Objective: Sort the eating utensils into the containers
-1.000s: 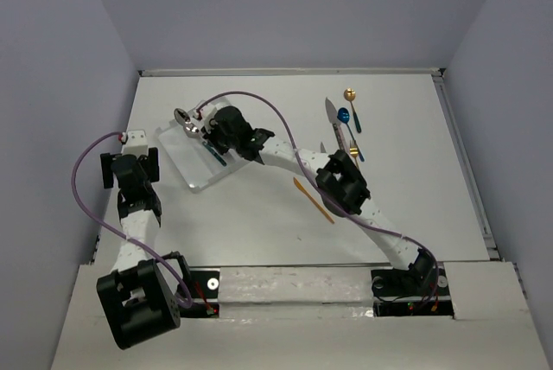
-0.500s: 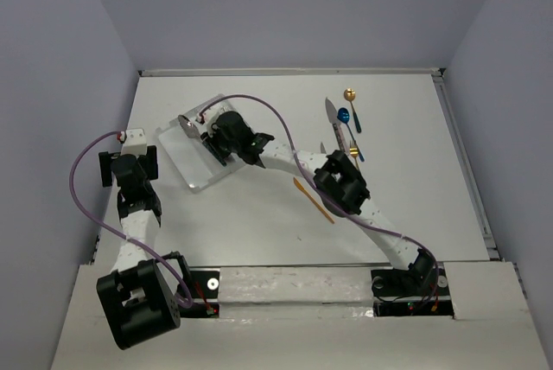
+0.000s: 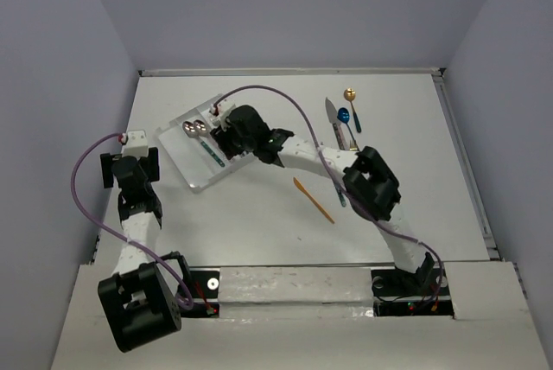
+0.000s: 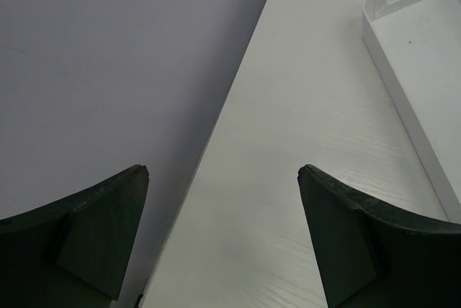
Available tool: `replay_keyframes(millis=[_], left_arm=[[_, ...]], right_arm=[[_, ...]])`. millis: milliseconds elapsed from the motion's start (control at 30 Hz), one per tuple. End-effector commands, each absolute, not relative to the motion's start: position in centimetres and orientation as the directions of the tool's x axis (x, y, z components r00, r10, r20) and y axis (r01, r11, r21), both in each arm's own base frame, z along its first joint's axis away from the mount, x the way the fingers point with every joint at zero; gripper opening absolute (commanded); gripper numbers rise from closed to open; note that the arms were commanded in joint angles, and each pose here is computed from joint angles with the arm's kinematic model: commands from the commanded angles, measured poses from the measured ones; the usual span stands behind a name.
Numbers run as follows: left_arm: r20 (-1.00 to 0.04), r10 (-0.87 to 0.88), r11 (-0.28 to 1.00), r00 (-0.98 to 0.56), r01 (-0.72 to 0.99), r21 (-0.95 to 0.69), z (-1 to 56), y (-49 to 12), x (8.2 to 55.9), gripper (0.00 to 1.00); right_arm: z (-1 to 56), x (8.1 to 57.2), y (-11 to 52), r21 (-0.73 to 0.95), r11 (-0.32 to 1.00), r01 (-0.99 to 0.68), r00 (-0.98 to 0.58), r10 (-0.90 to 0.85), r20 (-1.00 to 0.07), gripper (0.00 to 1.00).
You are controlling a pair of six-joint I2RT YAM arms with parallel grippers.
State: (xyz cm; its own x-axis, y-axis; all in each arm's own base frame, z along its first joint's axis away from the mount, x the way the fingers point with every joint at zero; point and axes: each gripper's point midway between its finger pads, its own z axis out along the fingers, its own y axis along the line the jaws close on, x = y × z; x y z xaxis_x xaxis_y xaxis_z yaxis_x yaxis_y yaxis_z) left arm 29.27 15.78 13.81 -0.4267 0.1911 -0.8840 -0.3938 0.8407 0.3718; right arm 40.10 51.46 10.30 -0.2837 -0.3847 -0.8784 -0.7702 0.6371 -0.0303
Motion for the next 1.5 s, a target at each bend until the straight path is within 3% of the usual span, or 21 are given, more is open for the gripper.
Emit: replay_keyframes(millis=[0,67,100,167,233,300,367,667,933,1067,1233,1333,1367,1400,1467], left_arm=[[-0.906,0.212,0.842,-0.367,-0.402,0.360,15.3,15.5,29.4,0.98],[-0.905,0.213,0.845,-0.369,-0.395,0.360,15.1,15.4,29.3,0.98],[-0.905,0.216,0.847,-0.367,-0.391,0.361,15.2,15.3,29.3,0.98],[-0.903,0.218,0.848,-0.369,-0.387,0.363,15.1,15.3,29.3,0.98],[-0.903,0.223,0.848,-0.367,-0.385,0.365,15.1,15.2,29.2,0.98],[-0.904,0.225,0.848,-0.363,-0.384,0.365,15.2,15.1,29.1,0.98],[-0.903,0.228,0.847,-0.363,-0.384,0.368,15.2,15.1,28.9,0.99],[-0.903,0.221,0.846,-0.369,-0.388,0.366,15.8,14.8,28.1,0.99],[-0.882,0.250,0.837,-0.400,-0.368,0.405,15.7,14.7,27.2,0.99],[-0.880,0.259,0.827,-0.399,-0.379,0.415,16.0,14.9,27.0,0.99],[-0.883,0.258,0.829,-0.393,-0.379,0.411,16.3,14.9,27.1,0.99],[-0.883,0.257,0.830,-0.393,-0.379,0.410,16.3,14.9,27.1,0.99],[-0.883,0.256,0.832,-0.393,-0.376,0.409,16.2,14.8,27.1,0.99],[-0.884,0.256,0.831,-0.392,-0.377,0.408,16.2,14.8,27.1,0.99],[-0.885,0.256,0.832,-0.388,-0.377,0.407,16.3,14.8,27.2,0.99]], right_arm=[[24.0,41.4,43.8,-0.047,0.795,-0.605,-0.212,-0.218,-0.953,0.61],[24.9,42.6,37.3,0.044,0.874,-0.484,-0.335,-0.139,-0.932,0.62],[21.3,41.8,34.1,0.090,0.905,-0.416,-0.464,-0.126,-0.877,0.63],[20.3,42.9,27.1,0.165,0.947,-0.275,-0.557,-0.017,-0.830,0.63],[14.9,41.1,21.8,0.199,0.970,-0.136,-0.686,0.053,-0.726,0.64],[12.6,40.5,16.6,0.163,0.986,0.014,-0.715,0.124,-0.688,0.64],[10.0,38.6,11.9,-0.007,0.987,0.158,-0.717,0.110,-0.689,0.65],[4.8,35.0,9.6,-0.061,0.975,0.214,-0.810,0.142,-0.569,0.68],[2.2,33.2,10.7,-0.020,0.989,0.143,-0.895,0.121,-0.430,0.65],[0.1,31.3,11.2,-0.018,0.996,0.089,-0.945,0.078,-0.317,0.55],[-0.8,30.6,11.1,-0.026,0.996,0.088,-0.954,0.077,-0.289,0.44],[-0.4,30.6,11.4,-0.007,0.997,0.079,-0.953,0.074,-0.293,0.29],[-0.3,30.5,11.4,-0.006,0.997,0.078,-0.953,0.073,-0.295,0.18],[-0.3,30.5,11.4,-0.006,0.997,0.078,-0.953,0.073,-0.295,0.17],[0.0,30.5,11.1,-0.014,0.997,0.078,-0.950,0.070,-0.305,0.05]])
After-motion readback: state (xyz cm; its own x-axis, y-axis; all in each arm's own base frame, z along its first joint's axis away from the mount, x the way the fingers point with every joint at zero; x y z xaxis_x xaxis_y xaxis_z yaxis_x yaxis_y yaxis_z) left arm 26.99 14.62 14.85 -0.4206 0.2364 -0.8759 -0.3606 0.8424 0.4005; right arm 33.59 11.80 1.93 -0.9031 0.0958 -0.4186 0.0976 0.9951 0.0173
